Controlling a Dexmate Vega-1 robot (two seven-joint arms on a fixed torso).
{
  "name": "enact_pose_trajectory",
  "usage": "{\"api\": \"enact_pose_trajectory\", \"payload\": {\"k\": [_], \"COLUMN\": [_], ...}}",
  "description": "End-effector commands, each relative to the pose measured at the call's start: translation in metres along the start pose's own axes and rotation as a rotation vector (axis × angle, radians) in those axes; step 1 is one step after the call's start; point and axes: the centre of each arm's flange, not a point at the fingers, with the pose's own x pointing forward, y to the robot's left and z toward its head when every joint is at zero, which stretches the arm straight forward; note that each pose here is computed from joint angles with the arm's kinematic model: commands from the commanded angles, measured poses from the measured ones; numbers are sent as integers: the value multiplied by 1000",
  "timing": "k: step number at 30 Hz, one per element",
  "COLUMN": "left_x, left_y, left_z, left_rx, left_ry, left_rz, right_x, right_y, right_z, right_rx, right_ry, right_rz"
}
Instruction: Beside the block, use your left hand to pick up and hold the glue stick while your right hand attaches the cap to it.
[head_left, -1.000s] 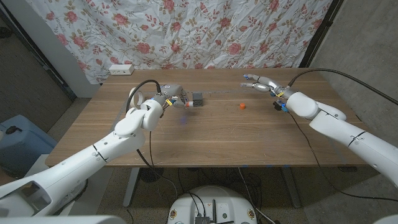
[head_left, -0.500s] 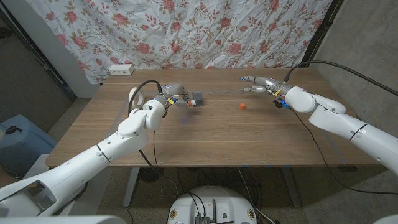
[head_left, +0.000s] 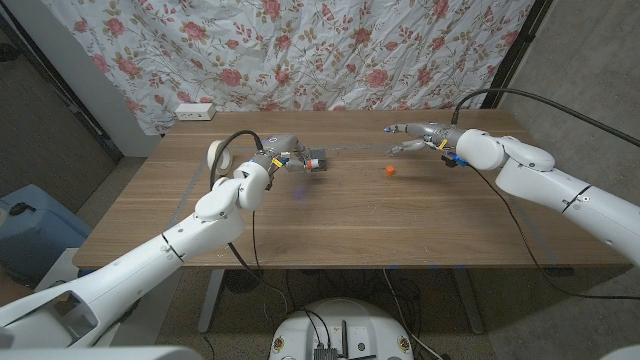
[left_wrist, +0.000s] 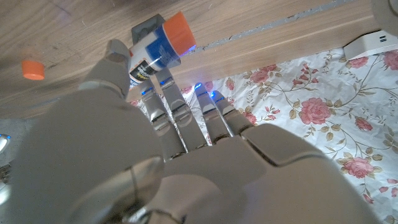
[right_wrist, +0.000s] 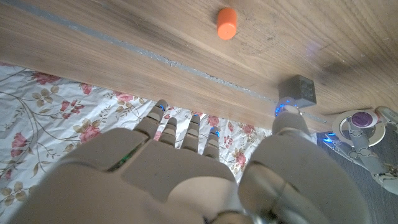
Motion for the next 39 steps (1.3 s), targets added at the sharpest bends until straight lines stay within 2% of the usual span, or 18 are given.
{"api": "enact_pose_trajectory", "payload": {"k": [1,10,21,26,39], "left_x": [-2,0,2,3,5], "left_y": [-5,-10,-17,-23,-28], "left_z": [7,10,14,15,17], "left_rx": [-57,-111,-157,-180,-236], "left_ry": [12,19,17,22,38], "left_rz": [18,34,38,34,47], "right_x": [6,13,25,29,37], "right_y": [-8,-9,-2,1,12], "right_z": [2,1,-1,-2,-3], "right_rx": [-114,-166,-213,-228,-261], "right_ry": [38,63,111,116,122], "right_rz": [90,134,193,216,240]}}
